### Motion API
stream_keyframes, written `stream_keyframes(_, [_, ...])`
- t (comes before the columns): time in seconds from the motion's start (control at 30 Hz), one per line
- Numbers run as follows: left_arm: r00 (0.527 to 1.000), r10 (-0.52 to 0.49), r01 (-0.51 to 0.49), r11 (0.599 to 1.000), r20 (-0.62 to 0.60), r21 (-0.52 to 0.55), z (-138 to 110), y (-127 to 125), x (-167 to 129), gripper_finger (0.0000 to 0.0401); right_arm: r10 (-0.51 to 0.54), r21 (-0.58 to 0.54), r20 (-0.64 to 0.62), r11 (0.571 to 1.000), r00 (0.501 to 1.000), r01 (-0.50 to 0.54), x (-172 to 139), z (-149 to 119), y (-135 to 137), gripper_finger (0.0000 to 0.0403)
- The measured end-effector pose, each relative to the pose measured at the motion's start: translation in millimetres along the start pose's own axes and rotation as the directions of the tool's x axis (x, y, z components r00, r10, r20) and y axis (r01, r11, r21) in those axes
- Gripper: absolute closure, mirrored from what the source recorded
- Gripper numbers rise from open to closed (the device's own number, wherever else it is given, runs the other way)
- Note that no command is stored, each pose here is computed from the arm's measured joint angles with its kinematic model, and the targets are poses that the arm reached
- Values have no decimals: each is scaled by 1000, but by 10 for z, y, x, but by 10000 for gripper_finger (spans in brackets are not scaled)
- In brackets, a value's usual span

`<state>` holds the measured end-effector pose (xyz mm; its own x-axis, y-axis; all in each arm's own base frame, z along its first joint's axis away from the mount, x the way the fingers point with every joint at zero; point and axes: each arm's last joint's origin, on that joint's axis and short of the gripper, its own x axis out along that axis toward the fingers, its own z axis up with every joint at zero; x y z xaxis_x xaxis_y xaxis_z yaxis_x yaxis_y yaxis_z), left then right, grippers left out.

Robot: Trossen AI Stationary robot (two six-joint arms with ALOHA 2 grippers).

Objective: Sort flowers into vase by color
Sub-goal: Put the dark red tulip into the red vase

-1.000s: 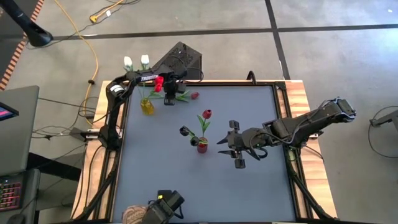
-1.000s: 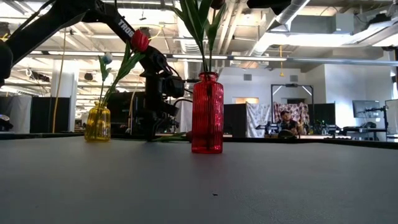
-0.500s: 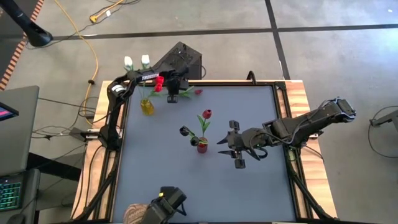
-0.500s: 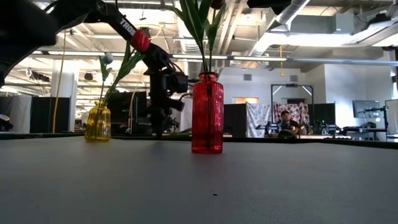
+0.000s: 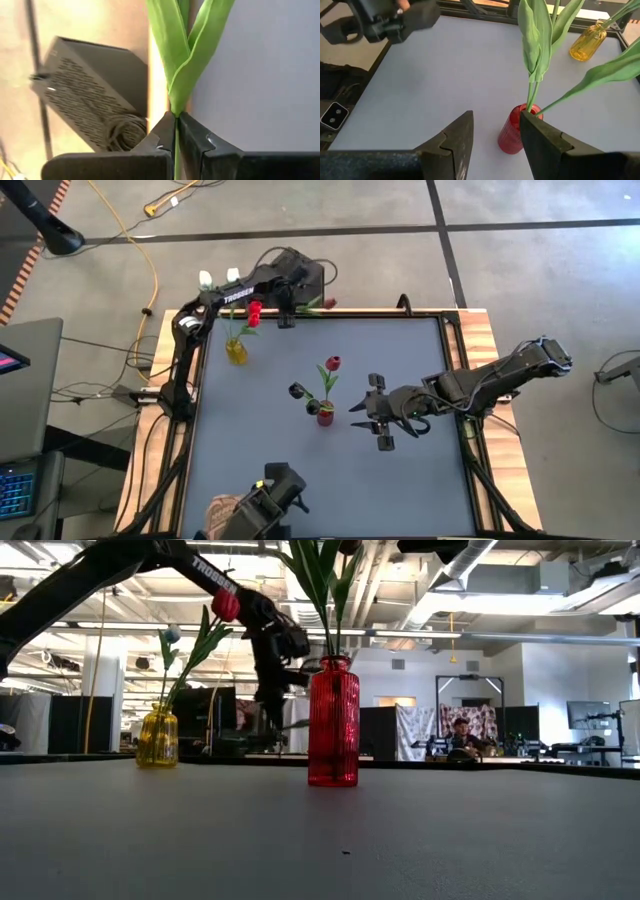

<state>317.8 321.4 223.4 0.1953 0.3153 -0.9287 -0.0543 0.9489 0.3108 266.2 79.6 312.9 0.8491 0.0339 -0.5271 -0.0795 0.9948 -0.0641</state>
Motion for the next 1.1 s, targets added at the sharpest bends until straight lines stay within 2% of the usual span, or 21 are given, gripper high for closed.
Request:
stream_keyframes(0.2, [990, 89, -82, 994, 112, -66, 92, 256, -308, 401, 0, 0, 0, 1000, 1000, 0, 0, 0, 1, 216])
stream_keyframes(0.4, [946, 99, -47, 984, 308, -171, 129, 517, -694, 401, 5, -4, -4, 1000, 1000, -5, -4, -5, 17, 216])
stream_keyframes(0.53, [878, 72, 42, 973, 473, -225, 125, 673, -980, 401, 5, -2, -22, 1000, 1000, -5, -5, -23, 19, 216])
stream_keyframes(0.63, [808, 37, 117, 968, 588, -221, 124, 750, -1196, 401, 3, -6, -38, 1000, 999, -3, -4, -39, 17, 216])
stream_keyframes(0.73, [742, 35, 146, 966, 670, -213, 130, 790, -1406, 401, 2, -6, -40, 1000, 999, -2, -4, -41, 15, 216])
stream_keyframes(0.87, [691, 92, 101, 970, 717, -222, 78, 768, -1731, 401, 2, -7, -45, 1000, 999, -2, -4, -46, 16, 216])
stream_keyframes(1.1, [596, 185, 21, 969, 782, -245, -140, 627, -2497, 401, -2, -15, -47, 1000, 999, 1, -3, -47, 6, 216])
